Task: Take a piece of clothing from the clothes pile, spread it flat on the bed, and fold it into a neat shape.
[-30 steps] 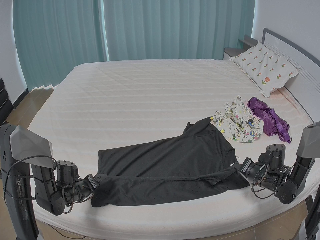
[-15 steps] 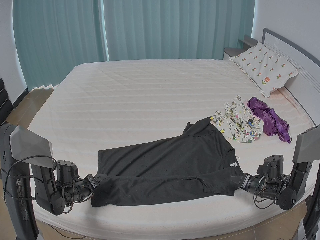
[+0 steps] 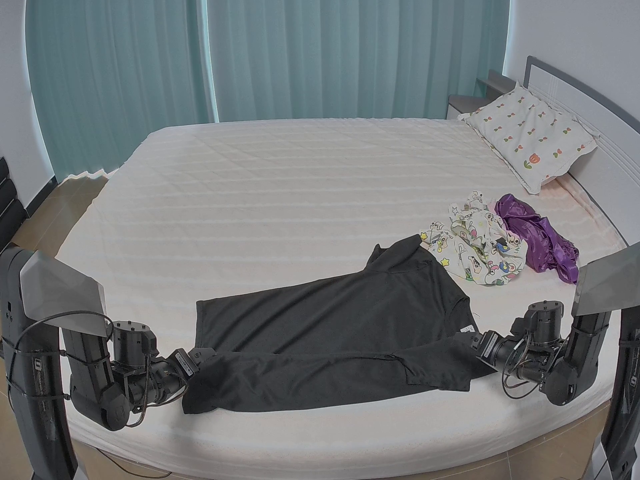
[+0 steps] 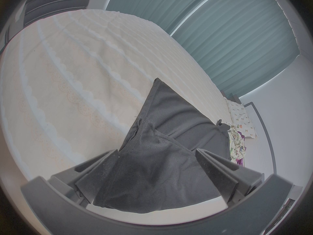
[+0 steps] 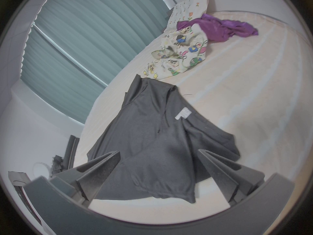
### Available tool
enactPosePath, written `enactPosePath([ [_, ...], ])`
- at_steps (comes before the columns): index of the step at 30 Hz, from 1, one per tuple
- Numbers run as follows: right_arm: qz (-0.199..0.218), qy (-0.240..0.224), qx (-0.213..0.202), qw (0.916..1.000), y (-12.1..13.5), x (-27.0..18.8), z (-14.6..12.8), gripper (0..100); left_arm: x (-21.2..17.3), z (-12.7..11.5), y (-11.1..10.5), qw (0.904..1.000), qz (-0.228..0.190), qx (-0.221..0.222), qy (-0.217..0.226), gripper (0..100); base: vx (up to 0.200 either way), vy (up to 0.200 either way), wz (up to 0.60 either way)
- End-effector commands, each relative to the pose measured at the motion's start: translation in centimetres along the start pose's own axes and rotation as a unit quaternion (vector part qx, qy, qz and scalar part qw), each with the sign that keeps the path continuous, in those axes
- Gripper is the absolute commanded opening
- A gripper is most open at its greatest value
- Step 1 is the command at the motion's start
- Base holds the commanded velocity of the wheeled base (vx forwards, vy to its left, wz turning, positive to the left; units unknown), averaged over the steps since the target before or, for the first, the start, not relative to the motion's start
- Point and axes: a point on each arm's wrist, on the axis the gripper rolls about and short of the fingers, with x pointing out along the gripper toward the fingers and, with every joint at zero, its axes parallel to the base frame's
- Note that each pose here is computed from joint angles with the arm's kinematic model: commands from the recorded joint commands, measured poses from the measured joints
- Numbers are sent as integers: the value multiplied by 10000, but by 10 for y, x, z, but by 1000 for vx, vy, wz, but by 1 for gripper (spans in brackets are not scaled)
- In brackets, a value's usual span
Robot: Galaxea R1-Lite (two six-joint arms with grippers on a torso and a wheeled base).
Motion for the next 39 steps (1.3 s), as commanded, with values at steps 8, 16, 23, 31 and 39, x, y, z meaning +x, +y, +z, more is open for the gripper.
enactPosePath([
  [8,77,183,97,9998,-11,50,11,100,0,0,0,10000,11,3,3,100,0,0,0],
  [16,91,218,83,9997,-12,60,9,0,0,0,0,10000,11,3,3,100,0,0,0],
  [23,69,77,69,9999,-17,73,14,0,0,0,0,10000,11,3,3,100,0,0,0],
  [31,74,-162,124,9998,-20,74,24,0,0,0,0,10000,11,3,3,100,0,0,0],
  [39,70,-188,149,9997,-21,74,25,0,1,0,0,10000,6,4,-3,100,0,0,0],
])
